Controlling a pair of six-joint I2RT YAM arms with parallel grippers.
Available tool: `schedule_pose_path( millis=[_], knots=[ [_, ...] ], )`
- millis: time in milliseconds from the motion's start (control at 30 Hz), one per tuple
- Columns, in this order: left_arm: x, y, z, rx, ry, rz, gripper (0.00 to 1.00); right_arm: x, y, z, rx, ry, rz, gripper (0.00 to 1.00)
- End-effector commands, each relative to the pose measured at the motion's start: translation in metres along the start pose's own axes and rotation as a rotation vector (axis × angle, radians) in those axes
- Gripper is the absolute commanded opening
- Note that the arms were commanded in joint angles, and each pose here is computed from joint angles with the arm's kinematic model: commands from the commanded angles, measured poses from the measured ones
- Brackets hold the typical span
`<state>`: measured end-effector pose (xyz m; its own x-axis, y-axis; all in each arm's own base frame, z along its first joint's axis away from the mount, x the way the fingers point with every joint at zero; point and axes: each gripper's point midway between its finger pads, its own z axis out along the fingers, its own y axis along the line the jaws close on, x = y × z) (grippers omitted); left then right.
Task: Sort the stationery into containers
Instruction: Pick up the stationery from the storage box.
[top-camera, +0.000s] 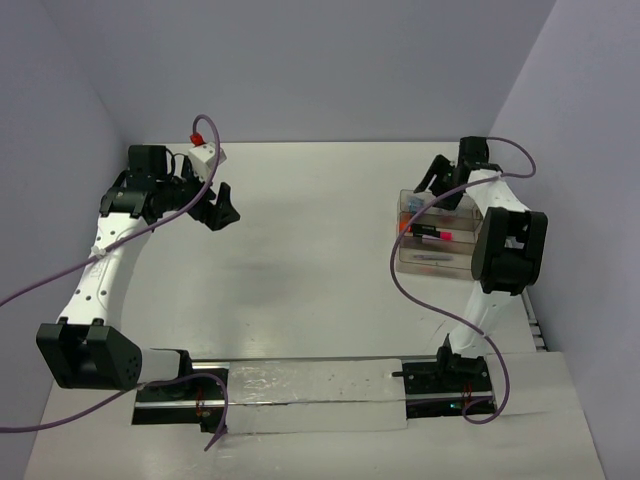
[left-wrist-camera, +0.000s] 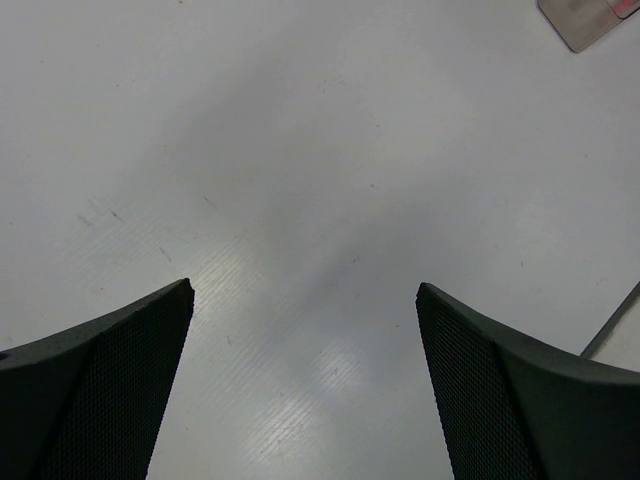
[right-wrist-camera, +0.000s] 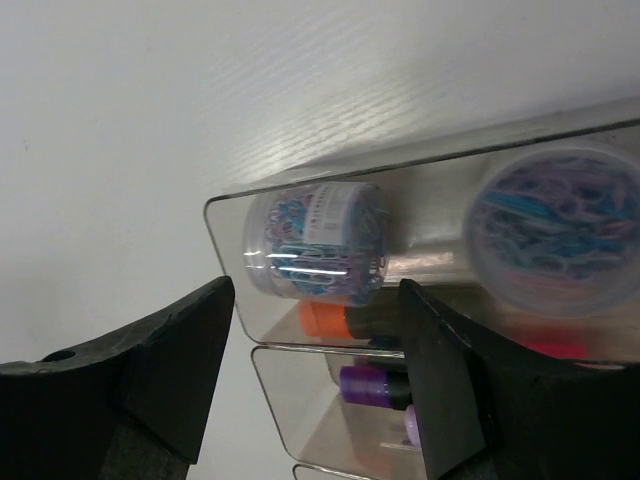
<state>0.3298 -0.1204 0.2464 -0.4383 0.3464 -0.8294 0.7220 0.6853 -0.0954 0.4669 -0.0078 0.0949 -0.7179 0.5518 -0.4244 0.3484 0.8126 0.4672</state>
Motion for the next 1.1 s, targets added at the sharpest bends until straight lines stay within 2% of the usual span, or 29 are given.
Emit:
schedule_pose_path(
  millis=[0, 167, 400, 567, 900, 1067],
  knots=[
    [-0.021, 0.002, -0.008, -0.014, -0.052, 0.03, 0.99, -0.016, 0.022, -0.015, 0.044, -0.059, -0.098, 0.75],
    [-0.016, 0.003, -0.007, -0.016, -0.042, 0.027, 0.99, -0.013, 0.032, -0.008, 0.094, -0.04, -0.161, 0.76],
    [-0.015, 0.001, -0.008, -0.013, -0.044, 0.036, 0.99, -0.01, 0.017, -0.004, 0.21, -0.041, -0.199, 0.78],
    [-0.015, 0.002, -0.007, -0.013, -0.039, 0.034, 0.99, 0.001, 0.008, 0.008, 0.254, 0.014, -0.215, 0.8],
    [-0.014, 0.003, -0.008, -0.014, -0.031, 0.034, 0.99, 0.015, 0.003, 0.026, 0.272, 0.058, -0.226, 0.81],
    [-0.011, 0.004, -0.007, -0.016, -0.022, 0.032, 0.99, 0.016, 0.004, 0.027, 0.263, 0.057, -0.226, 0.7]
  ],
)
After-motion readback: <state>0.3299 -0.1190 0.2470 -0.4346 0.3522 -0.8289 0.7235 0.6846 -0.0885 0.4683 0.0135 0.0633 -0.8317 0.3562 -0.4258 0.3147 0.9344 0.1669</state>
